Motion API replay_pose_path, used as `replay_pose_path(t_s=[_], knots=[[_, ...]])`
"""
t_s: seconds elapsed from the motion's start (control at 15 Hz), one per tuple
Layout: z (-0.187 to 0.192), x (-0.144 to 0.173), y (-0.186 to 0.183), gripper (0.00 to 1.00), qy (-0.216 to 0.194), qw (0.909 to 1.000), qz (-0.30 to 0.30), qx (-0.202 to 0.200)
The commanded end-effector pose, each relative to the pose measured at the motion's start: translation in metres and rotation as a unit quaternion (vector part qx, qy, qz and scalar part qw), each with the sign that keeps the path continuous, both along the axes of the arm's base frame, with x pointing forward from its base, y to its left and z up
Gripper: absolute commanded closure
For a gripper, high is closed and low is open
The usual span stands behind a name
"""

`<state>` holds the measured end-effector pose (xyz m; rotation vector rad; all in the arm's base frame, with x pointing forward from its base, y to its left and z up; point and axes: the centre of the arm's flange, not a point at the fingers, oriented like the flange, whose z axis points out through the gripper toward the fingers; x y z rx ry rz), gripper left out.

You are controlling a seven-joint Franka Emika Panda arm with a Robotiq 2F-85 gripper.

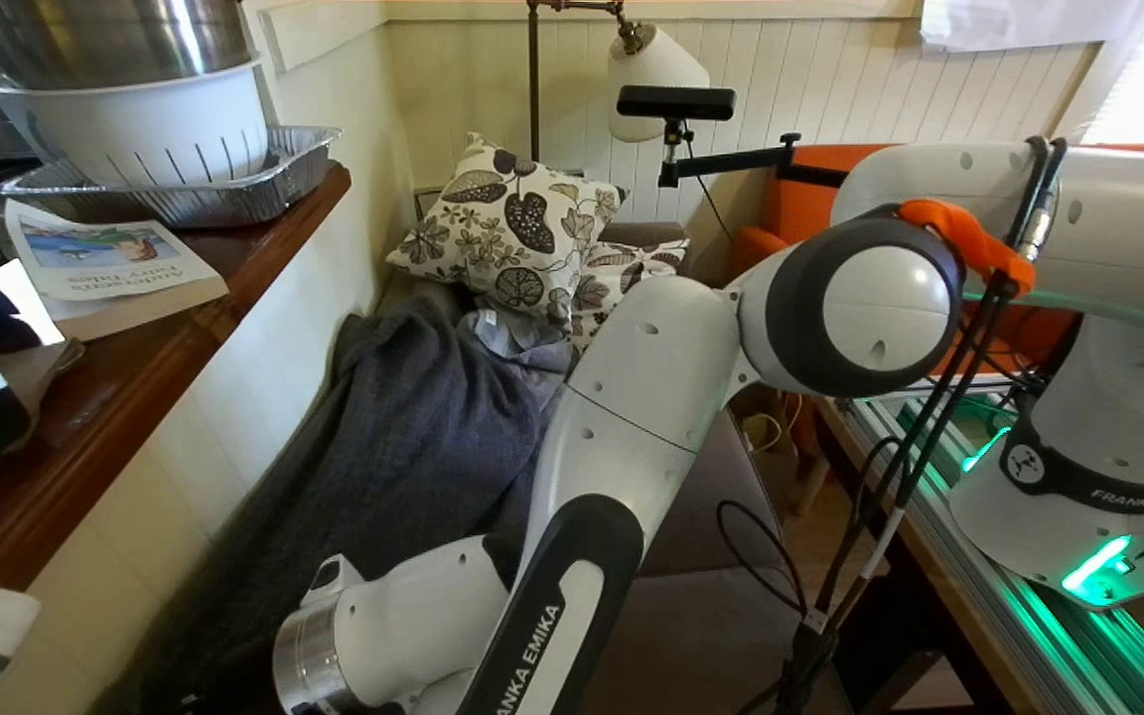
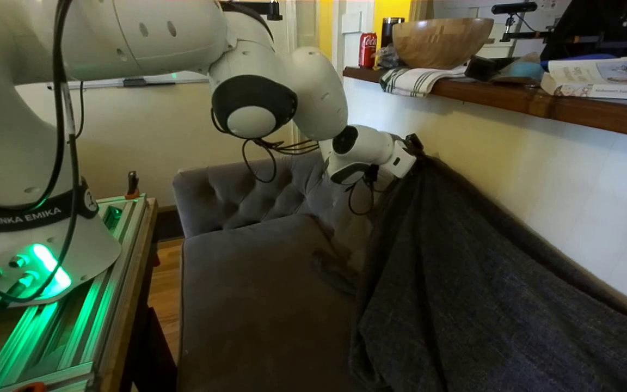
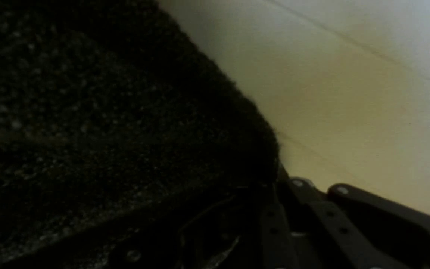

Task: Slightly pull the blanket to the left

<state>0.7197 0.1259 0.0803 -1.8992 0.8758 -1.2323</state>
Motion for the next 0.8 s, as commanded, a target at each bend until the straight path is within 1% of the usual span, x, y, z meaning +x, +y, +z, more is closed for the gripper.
replay_pose_path(t_s=[0.0, 0.13, 0.27, 0.33, 0.4, 0.47, 0.6, 0.73], knots=[[-0.013, 0.035, 0.019, 0.99, -0.051, 0.9986, -0.008, 0.003], [-0.015, 0.036, 0.021, 0.99, -0.064, 0.9979, -0.007, 0.004], [-0.019, 0.034, 0.023, 0.99, -0.06, 0.9982, 0.001, 0.002], [-0.021, 0.033, 0.024, 0.71, -0.057, 0.9983, 0.007, 0.0], [-0.023, 0.032, 0.026, 0.71, -0.056, 0.9984, 0.008, 0.003], [-0.024, 0.032, 0.026, 0.66, -0.06, 0.9982, 0.007, 0.005], [-0.019, 0.032, 0.025, 0.52, -0.055, 0.9984, 0.007, 0.008], [-0.013, 0.029, 0.018, 0.38, -0.037, 0.9993, 0.012, -0.001]])
